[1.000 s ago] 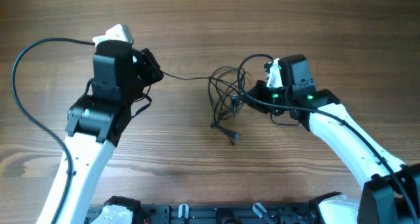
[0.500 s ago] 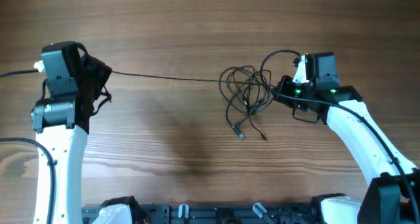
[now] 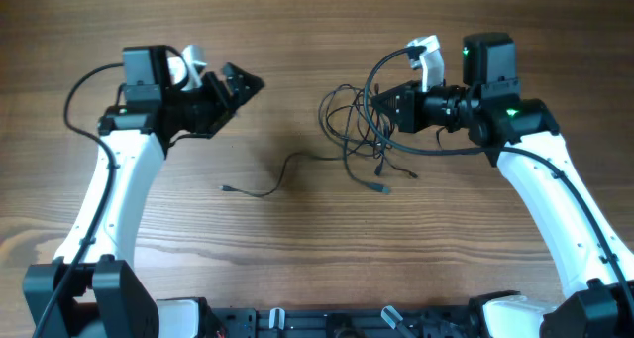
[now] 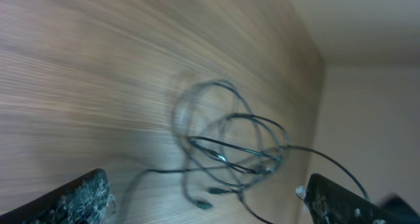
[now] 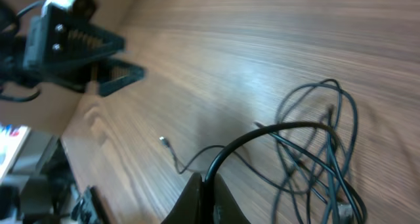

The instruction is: Untangle cables

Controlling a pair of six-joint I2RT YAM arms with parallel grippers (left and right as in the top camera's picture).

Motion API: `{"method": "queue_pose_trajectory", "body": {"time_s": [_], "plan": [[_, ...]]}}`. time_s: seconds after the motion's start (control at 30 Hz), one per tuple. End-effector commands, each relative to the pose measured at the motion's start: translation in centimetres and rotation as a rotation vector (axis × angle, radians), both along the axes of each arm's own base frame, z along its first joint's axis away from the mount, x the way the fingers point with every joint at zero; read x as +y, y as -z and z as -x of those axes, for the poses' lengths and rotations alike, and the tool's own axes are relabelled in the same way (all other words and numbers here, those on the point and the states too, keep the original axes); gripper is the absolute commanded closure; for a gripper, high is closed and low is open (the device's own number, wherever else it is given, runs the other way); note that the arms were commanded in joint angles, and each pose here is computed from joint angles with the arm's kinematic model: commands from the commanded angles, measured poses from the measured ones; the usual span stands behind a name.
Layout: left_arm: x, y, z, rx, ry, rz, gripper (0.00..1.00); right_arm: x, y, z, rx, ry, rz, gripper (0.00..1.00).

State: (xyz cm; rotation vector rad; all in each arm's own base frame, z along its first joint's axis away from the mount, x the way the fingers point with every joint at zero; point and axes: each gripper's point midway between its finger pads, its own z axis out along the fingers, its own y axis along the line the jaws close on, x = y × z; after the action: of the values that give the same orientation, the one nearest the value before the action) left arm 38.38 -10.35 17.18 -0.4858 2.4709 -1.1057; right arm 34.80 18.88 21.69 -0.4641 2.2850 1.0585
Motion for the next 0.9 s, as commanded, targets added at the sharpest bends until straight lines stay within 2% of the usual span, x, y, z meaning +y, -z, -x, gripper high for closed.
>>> {"method": "queue_pose_trajectory", "body": {"time_s": [0.0, 0.1, 0.2, 0.27, 0.4, 0.57, 0.7, 0.87], "plan": [[-4.8, -2.1, 0.4, -0.057, 0.124, 0.095, 0.0, 0.2, -5.0, -0.1, -0.158, -0.026, -0.024, 0.96], [-7.1, -2.9, -0.1, -0.095, 0.136, 0.105, 0.0, 0.5, -8.9, 0.5, -0.248, -0.037, -0.043, 0.95], [-9.4, -2.2, -0.5, -0.077, 0.091, 0.079, 0.0, 1.3, -12.3, 2.3, -0.333, -0.071, -0.059, 0.95], [-11.4, -1.6, -0.6, -0.084, 0.116, 0.081, 0.0, 1.9, -13.6, 4.0, -0.382, -0.11, -0.061, 0.95], [-13.1, 2.0, -1.7, -0.045, 0.103, 0.046, 0.0, 2.3, -15.2, 6.3, -0.461, -0.158, -0.057, 0.95], [-16.1, 5.2, -2.6, -0.053, 0.176, 0.083, 0.0, 1.8, -17.3, 8.1, -0.555, -0.169, -0.057, 0.96], [-18.6, 6.4, -1.8, -0.057, 0.24, 0.102, 0.0, 1.5, -17.5, 9.3, -0.545, -0.17, -0.054, 0.95], [-20.7, 6.5, 0.1, -0.029, 0.291, 0.113, 0.02, 1.2, -16.5, 9.1, -0.52, -0.161, -0.024, 0.96]]}}
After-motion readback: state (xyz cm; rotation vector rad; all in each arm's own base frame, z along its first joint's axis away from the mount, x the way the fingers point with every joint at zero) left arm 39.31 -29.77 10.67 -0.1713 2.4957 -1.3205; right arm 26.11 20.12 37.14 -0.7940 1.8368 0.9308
